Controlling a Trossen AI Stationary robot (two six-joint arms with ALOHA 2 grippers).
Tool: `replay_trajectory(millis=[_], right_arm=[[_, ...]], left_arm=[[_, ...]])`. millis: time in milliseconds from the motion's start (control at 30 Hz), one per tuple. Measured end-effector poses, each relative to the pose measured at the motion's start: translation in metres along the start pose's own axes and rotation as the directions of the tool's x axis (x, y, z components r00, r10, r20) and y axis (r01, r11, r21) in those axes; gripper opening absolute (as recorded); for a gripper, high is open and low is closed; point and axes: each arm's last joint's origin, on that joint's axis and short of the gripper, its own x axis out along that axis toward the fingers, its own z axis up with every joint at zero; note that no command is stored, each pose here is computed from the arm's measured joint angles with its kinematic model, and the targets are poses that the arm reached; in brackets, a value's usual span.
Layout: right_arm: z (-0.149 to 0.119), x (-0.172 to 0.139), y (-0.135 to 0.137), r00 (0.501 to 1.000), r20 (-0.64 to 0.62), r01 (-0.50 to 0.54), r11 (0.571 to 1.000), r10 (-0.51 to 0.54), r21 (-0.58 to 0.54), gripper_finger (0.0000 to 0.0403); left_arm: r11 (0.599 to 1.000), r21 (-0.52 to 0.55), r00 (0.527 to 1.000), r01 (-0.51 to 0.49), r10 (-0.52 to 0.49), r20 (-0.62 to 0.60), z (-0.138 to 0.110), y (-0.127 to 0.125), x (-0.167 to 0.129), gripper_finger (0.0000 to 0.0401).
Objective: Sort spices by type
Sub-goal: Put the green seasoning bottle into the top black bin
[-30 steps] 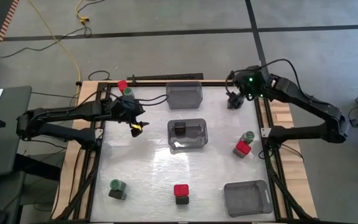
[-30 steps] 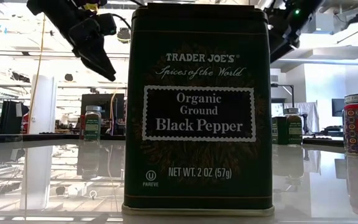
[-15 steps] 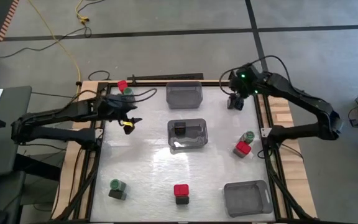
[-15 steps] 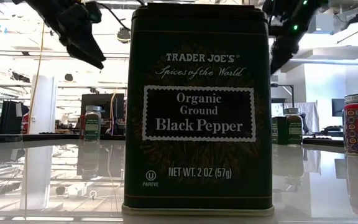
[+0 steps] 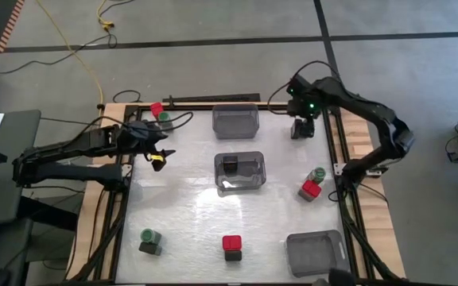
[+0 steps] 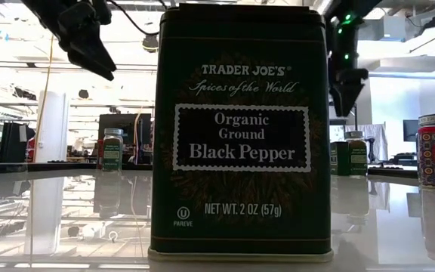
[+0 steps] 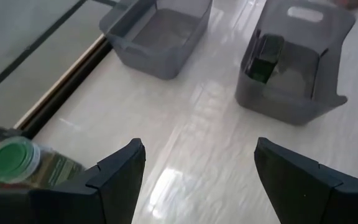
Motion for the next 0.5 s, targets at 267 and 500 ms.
replay_trajectory(millis=[267,500], right_arm=[[-0.001,0.025,-0.019,0.994,-0.096,-0.04,0.998,0.045,0.052,0.0342],[-0.002,0.042,-0.031,0.987,-0.14,-0.071,0.997,0.075,0.032,0.0342]], left_arm=[[1.0,0.005,1.0,-0.008,0.008,-0.019,-0.002,0.0,0.0,0.029],[1.0,0.014,1.0,-0.018,0.019,-0.022,-0.002,0.001,0.0,0.029]])
